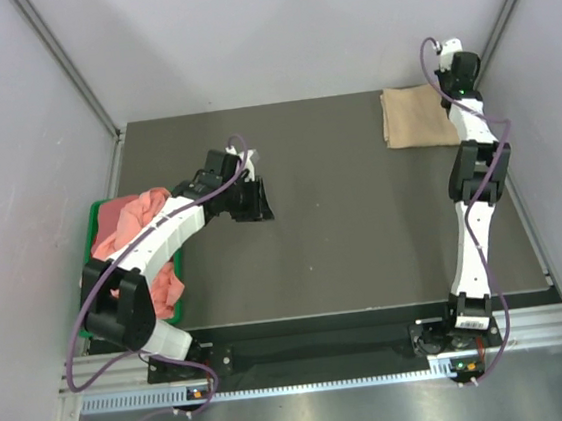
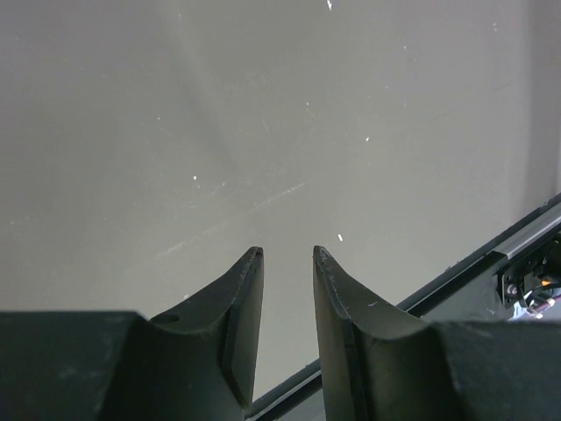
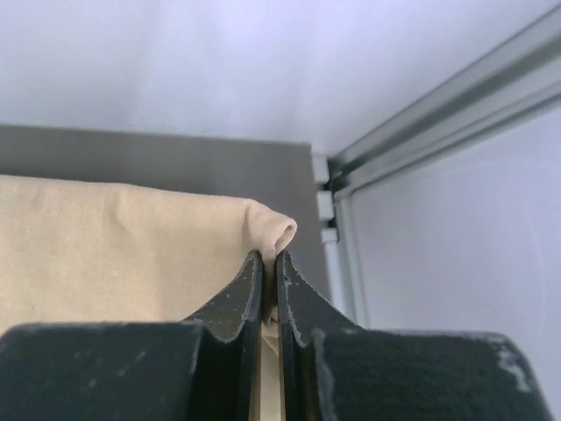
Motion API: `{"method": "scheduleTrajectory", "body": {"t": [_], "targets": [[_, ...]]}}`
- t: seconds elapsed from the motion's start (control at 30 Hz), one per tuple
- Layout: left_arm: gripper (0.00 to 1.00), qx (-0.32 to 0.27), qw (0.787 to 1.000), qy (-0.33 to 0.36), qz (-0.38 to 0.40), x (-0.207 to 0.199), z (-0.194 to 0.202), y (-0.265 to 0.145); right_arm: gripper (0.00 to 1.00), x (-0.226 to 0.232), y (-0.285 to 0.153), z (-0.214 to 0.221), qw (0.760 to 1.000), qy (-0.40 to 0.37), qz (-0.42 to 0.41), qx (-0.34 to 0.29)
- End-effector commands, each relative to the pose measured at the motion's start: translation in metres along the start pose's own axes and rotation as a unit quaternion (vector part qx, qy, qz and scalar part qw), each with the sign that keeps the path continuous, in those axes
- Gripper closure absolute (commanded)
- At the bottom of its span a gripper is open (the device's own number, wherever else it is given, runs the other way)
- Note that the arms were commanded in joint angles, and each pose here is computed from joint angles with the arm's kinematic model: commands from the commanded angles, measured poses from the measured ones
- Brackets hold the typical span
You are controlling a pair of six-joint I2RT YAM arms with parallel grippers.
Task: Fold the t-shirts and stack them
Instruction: Neatly place the folded tshirt to the corner, then reset both grippers
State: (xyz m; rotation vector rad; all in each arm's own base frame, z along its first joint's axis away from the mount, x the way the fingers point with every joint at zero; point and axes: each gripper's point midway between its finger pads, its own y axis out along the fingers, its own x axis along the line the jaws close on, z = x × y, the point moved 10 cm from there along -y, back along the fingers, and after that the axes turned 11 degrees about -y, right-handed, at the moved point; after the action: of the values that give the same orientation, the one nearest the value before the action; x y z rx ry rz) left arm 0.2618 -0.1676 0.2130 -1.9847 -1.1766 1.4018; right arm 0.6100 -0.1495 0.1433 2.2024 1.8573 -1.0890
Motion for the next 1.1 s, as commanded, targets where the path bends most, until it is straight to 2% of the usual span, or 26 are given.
{"method": "scheduleTrajectory", "body": {"t": [0.0,0.17,0.23,0.4,0.5,0.57,0.6,0.63,0.67,0.7,0.73,0.8,0.83,0.87,0.9,0.93,0.97,1.0,1.03,1.07], "targets": [[0.66,-0.003,1.0,0.009,0.004,-0.003,-0.006,0.0,1.0,-0.036,0.001,-0.041,0.991,-0.031,0.071,-0.111],[0.66,-0.002,1.0,0.008,0.01,-0.005,-0.011,0.004,1.0,-0.033,0.009,-0.036,0.989,-0.049,0.081,-0.114],[0.66,0.003,1.0,0.007,0.01,-0.005,-0.013,0.006,0.96,-0.033,0.011,-0.032,0.989,-0.049,0.086,-0.112],[0.65,0.02,1.0,0.001,0.017,-0.003,-0.008,0.012,0.54,-0.042,0.001,-0.044,0.987,-0.023,0.102,-0.123],[0.66,0.015,1.0,0.001,0.026,-0.007,-0.008,0.006,0.43,-0.051,-0.022,-0.066,0.986,0.0,0.107,-0.127],[0.65,0.001,0.999,0.004,0.04,-0.013,-0.01,-0.005,0.38,-0.061,-0.057,-0.1,0.981,0.026,0.122,-0.146],[0.65,-0.009,0.999,0.008,0.049,-0.016,-0.012,-0.009,0.35,-0.05,-0.064,-0.091,0.985,0.035,0.112,-0.123],[0.65,-0.027,0.998,0.014,0.061,-0.023,-0.016,-0.02,0.31,-0.065,-0.099,-0.118,0.98,0.056,0.124,-0.148],[0.65,-0.039,0.997,0.017,0.067,-0.028,-0.019,-0.026,0.24,-0.059,-0.114,-0.127,0.977,0.097,0.112,-0.152],[0.65,-0.056,0.995,0.023,0.079,-0.034,-0.023,-0.033,0.01,-0.061,-0.148,-0.134,0.978,0.117,0.102,-0.14],[0.64,-0.085,0.992,0.033,0.093,-0.042,-0.03,-0.046,0.0,-0.059,-0.166,-0.137,0.978,0.135,0.093,-0.126],[0.63,-0.127,0.987,0.031,0.095,-0.051,-0.04,-0.059,0.0,-0.03,-0.206,-0.13,0.982,0.172,0.064,-0.046],[0.62,-0.158,0.982,0.03,0.102,-0.058,-0.047,-0.07,0.0,-0.037,-0.252,-0.145,0.974,0.21,0.059,-0.062],[0.6,-0.175,0.979,0.028,0.099,-0.06,-0.05,-0.075,0.0,-0.021,-0.277,-0.143,0.977,0.207,0.023,-0.039],[0.53,-0.199,0.975,0.027,0.093,-0.064,-0.055,-0.084,0.0,-0.02,-0.313,-0.138,0.975,0.218,-0.004,-0.043],[0.5,-0.212,0.972,0.03,0.094,-0.066,-0.056,-0.092,0.0,-0.004,-0.334,-0.14,0.974,0.221,-0.037,-0.041],[0.47,-0.218,0.971,0.03,0.094,-0.067,-0.057,-0.097,0.0,0.016,-0.354,-0.129,0.973,0.218,-0.077,-0.007],[0.4,-0.231,0.968,0.033,0.097,-0.071,-0.057,-0.107,0.0,0.016,-0.385,-0.131,0.969,0.222,-0.103,-0.02],[0.22,-0.231,0.967,0.034,0.099,-0.072,-0.056,-0.111,0.0,0.023,-0.399,-0.126,0.967,0.22,-0.128,-0.011],[0.11,-0.231,0.967,0.035,0.099,-0.073,-0.055,-0.114,0.0,0.038,-0.416,-0.115,0.959,0.222,-0.177,0.022]]}}
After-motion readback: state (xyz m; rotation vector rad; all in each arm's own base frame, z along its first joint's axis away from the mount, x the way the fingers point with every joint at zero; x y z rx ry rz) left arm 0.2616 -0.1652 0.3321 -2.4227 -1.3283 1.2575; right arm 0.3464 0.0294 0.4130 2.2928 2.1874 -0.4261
